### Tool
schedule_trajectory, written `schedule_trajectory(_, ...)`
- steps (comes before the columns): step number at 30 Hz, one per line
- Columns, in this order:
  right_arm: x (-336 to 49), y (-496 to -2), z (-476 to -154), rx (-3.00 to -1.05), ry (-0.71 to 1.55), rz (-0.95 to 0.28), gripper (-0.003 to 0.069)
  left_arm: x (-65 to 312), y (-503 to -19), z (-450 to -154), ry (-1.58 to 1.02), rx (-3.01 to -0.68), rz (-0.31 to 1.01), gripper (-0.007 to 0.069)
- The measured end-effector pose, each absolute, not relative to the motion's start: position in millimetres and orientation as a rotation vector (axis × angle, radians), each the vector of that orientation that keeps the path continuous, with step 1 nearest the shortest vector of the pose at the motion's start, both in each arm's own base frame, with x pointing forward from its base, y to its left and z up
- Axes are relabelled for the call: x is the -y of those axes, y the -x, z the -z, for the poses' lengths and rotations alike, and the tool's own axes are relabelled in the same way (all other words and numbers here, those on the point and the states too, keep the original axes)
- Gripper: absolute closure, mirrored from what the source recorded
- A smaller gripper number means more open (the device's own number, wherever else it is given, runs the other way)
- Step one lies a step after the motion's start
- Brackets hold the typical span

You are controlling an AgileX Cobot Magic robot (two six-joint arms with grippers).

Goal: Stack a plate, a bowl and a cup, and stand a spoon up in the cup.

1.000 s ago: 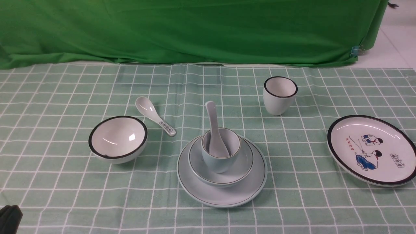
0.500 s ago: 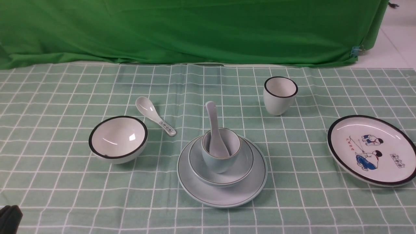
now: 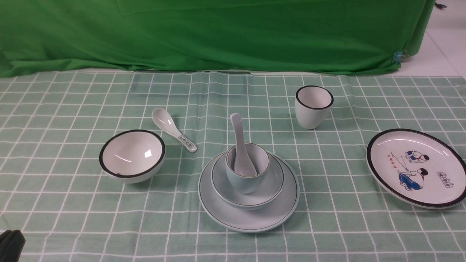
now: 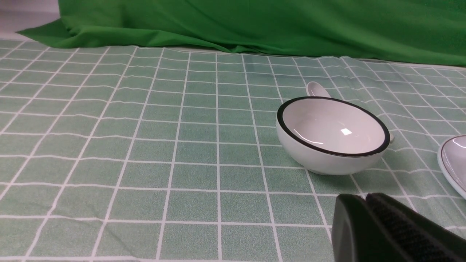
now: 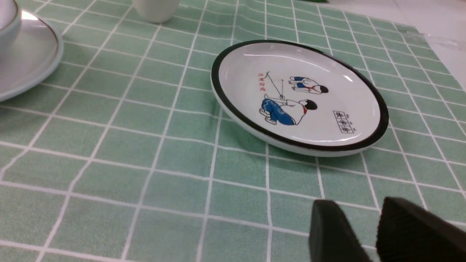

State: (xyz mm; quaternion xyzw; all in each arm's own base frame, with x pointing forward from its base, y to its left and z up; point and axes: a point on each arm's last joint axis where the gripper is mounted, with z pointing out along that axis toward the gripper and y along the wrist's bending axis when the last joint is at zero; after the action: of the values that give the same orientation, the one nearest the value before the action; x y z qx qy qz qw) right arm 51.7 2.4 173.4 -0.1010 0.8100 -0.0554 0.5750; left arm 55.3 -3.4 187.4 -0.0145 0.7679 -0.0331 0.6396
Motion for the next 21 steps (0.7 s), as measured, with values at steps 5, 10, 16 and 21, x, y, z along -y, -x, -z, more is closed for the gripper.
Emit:
schedule_trajectory(5,-2.4,-51.7,-173.4,-1.898,0.226,0.123,0.0418,3.4,-55.3,-187.4,0.033,-1.752,0.075,0.0610)
schedule_trajectory(10,-2.4,-51.7,-173.4,-1.899,0.225,0.121,0.0418,3.4,-55.3,-187.4,0.033,-1.752,0.075,0.0608)
schedule_trajectory(16,-2.4,-51.7,-173.4,-1.899,0.225,0.121,0.0418,3.4,-55.3,-187.4,0.033,-1.752,0.075,0.0608)
schedule_trajectory(21,-2.4,-51.7,-173.4,-1.899,0.225,0.121,0.0418,3.4,-55.3,-187.4,0.033,-1.752,0.075,0.0608)
